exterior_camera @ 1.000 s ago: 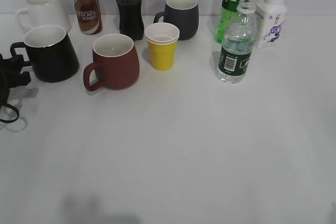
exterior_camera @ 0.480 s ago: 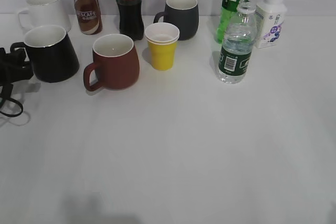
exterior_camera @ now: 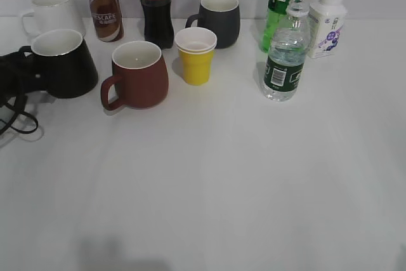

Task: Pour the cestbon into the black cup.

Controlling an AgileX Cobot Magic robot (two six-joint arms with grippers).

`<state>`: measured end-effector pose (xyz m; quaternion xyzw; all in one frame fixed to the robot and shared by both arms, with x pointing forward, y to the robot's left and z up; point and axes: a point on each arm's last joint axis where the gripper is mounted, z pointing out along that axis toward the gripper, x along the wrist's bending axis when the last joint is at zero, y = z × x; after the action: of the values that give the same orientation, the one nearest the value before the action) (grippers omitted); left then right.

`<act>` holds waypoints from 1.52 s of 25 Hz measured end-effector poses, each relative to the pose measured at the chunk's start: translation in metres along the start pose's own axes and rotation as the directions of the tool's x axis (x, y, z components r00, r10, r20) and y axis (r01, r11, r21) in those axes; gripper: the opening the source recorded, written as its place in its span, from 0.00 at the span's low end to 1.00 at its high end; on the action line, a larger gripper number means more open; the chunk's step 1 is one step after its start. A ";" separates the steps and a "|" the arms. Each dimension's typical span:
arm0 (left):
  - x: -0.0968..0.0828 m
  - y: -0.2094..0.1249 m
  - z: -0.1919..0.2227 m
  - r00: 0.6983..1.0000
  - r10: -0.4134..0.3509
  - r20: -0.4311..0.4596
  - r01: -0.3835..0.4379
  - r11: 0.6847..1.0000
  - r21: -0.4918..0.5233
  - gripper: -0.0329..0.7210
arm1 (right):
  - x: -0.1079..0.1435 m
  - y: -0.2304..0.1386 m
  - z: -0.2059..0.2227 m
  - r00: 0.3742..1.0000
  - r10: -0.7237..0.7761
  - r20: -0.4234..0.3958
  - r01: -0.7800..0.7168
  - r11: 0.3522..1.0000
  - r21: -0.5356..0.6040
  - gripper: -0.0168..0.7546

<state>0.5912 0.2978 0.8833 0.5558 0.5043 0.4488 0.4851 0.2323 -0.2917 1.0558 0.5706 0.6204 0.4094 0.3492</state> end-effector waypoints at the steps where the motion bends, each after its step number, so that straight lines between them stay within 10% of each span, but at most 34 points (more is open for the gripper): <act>1: 0.000 0.000 0.002 1.000 0.003 0.005 -0.003 1.000 -0.002 0.37 | 0.000 0.000 0.000 1.000 0.000 0.000 0.000 1.000 0.000 0.74; 5: -0.003 0.003 0.006 0.999 0.014 0.037 -0.013 1.000 -0.015 0.10 | 0.000 0.000 0.000 1.000 0.000 0.000 0.000 1.000 0.000 0.74; 15: -0.006 0.025 -0.002 0.997 0.020 0.070 -0.018 1.000 -0.021 0.09 | 0.007 0.010 0.002 0.996 -0.054 -0.076 0.052 0.998 -0.033 0.69; 24: -0.009 0.087 -0.045 0.997 0.052 0.061 -0.043 0.988 -0.149 0.09 | 0.008 0.098 0.070 0.987 -0.080 -0.143 0.020 0.926 -0.378 0.68; 38: -0.012 0.125 -0.073 0.994 0.096 0.056 -0.084 0.979 -0.184 0.09 | 0.020 0.081 0.216 0.909 -0.018 -0.417 0.028 0.999 0.018 0.59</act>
<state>0.5333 0.2901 1.0162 0.5457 0.4198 0.4963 0.5288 0.4592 -0.2471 1.0390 0.4670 0.6919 0.5103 0.2069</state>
